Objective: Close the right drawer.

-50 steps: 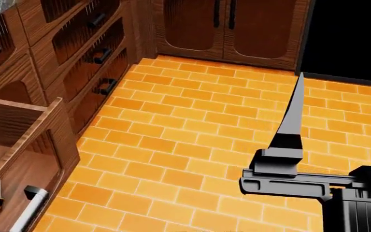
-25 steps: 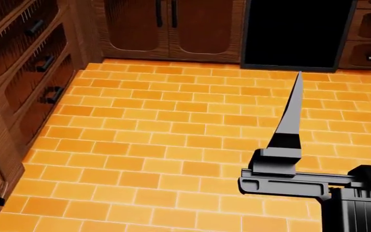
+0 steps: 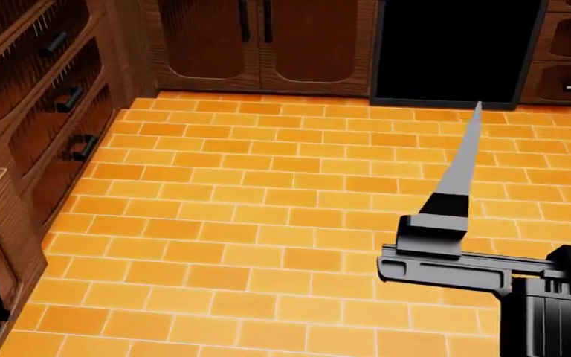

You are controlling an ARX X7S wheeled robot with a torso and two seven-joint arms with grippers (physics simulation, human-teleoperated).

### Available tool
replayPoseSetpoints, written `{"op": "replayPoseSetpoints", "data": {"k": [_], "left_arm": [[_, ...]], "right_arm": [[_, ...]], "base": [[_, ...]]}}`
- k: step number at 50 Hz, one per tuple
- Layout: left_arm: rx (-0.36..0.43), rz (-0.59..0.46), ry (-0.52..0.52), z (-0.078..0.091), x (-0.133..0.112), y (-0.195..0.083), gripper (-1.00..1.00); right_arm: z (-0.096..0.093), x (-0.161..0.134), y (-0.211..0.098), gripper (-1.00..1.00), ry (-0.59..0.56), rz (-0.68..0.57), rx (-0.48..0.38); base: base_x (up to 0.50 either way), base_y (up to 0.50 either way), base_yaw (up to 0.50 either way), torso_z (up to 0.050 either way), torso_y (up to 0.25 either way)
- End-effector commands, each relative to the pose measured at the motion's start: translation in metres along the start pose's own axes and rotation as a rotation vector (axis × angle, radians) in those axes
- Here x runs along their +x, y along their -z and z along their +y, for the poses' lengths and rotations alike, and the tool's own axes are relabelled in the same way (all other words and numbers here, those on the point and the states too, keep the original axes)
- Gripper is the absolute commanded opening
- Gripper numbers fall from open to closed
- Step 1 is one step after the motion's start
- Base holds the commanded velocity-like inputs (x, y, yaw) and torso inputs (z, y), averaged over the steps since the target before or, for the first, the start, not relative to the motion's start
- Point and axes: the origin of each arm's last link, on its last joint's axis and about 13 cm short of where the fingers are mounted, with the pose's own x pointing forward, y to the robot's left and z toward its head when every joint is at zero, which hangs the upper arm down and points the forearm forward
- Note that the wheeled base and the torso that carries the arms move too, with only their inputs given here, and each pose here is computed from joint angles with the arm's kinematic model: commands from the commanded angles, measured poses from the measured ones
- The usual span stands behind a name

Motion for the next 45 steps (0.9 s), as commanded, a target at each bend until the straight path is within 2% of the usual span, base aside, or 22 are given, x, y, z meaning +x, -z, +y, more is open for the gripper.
{"op": "replayPoseSetpoints", "data": {"k": [1,45], "left_arm": [[0.003,-0.002,-0.005,0.0007,-0.0002,-0.0002,1.0],[0.005,-0.001,-0.004,0.0007,-0.0005,0.0004,1.0]], "right_arm": [[0.0013,-0.0003,0.002,1.0,-0.003,-0.007,-0.049],[0.0014,-0.0009,0.0031,1.0,-0.022,-0.007,-0.043]], "base": [[0.5,0.03,0.0,0.0,0.0],[0.5,0.03,0.0,0.0,0.0]]}}
